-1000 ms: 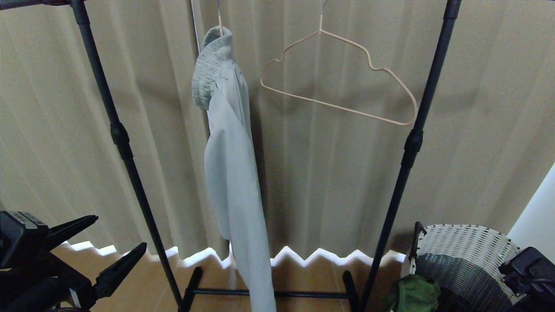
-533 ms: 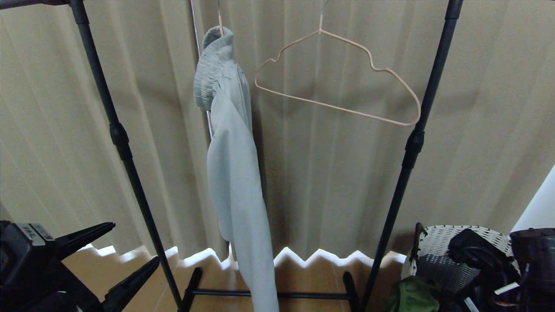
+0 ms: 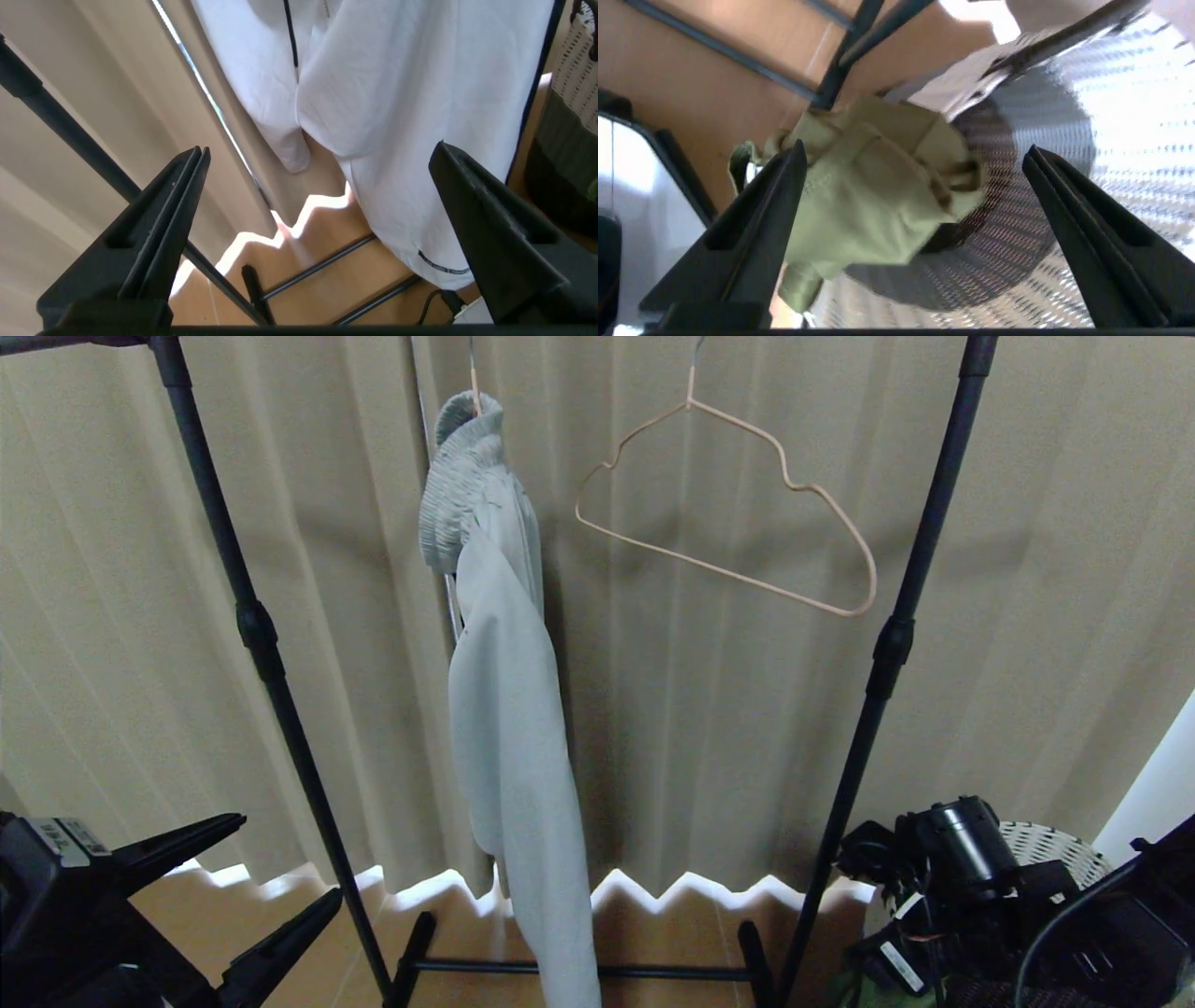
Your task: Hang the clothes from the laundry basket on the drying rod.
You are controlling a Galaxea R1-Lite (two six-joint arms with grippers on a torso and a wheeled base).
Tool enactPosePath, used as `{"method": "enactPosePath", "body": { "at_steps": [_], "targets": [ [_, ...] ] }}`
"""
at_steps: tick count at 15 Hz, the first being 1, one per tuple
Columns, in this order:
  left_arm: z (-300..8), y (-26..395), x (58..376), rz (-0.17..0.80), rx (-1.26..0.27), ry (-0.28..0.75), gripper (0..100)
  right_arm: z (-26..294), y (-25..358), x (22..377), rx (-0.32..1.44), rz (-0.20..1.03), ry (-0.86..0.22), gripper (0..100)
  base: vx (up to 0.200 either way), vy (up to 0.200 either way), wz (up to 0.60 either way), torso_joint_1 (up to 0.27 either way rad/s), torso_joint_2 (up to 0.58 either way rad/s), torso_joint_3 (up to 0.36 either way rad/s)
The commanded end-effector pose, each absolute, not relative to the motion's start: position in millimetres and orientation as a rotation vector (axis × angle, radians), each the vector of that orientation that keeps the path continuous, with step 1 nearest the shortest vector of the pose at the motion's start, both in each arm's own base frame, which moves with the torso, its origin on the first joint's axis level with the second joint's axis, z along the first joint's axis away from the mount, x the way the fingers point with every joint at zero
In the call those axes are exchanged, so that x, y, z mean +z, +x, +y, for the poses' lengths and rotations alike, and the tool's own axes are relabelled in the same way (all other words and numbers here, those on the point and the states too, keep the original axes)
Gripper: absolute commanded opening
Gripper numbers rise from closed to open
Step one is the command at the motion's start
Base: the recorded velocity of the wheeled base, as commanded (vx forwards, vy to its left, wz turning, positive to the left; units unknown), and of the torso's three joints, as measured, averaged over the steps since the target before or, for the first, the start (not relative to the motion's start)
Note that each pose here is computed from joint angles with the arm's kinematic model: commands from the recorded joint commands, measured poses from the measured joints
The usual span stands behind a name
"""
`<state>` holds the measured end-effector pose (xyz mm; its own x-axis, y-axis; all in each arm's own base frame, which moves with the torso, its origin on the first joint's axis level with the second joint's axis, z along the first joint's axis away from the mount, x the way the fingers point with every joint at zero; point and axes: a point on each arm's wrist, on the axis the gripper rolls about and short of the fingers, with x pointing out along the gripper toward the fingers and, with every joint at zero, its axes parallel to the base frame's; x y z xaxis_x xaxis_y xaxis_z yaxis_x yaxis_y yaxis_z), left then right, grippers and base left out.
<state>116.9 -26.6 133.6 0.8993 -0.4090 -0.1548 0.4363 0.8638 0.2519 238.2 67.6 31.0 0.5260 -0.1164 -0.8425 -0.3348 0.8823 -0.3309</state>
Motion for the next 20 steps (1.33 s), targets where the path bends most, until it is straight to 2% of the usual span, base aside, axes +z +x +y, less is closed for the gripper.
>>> {"method": "enactPosePath", "body": {
  "at_steps": [1,6,7,15,16,19,20],
  "targets": [
    [-27,117,133,0.098,-0.443,0.287,100,67,245,8,0.108,1.103,-0.508,100,0.000,0.000,0.00,0.000,0.00,0.000],
    [-27,117,133,0.098,-0.443,0.287,100,61,249,6,0.083,1.114,-0.501,100,0.000,0.000,0.00,0.000,0.00,0.000],
    [-27,117,133,0.098,-0.443,0.287,100,60,248,6,0.078,1.114,-0.497,0,0.000,0.000,0.00,0.000,0.00,0.000],
    [-26,116,134,0.095,-0.441,0.287,100,58,243,17,0.076,1.084,-0.488,0,0.000,0.000,0.00,0.000,0.00,0.000],
    [-26,117,134,0.095,-0.440,0.287,100,57,238,24,0.074,1.064,-0.483,0,0.000,0.000,0.00,0.000,0.00,0.000],
    [-26,117,133,0.099,-0.440,0.287,100,52,216,74,0.055,0.868,-0.413,0,0.000,0.000,0.00,0.000,0.00,0.000],
    [-26,117,133,0.099,-0.440,0.287,100,52,215,76,0.054,0.857,-0.407,0,0.000,0.000,0.00,0.000,0.00,0.000]
  ]
}}
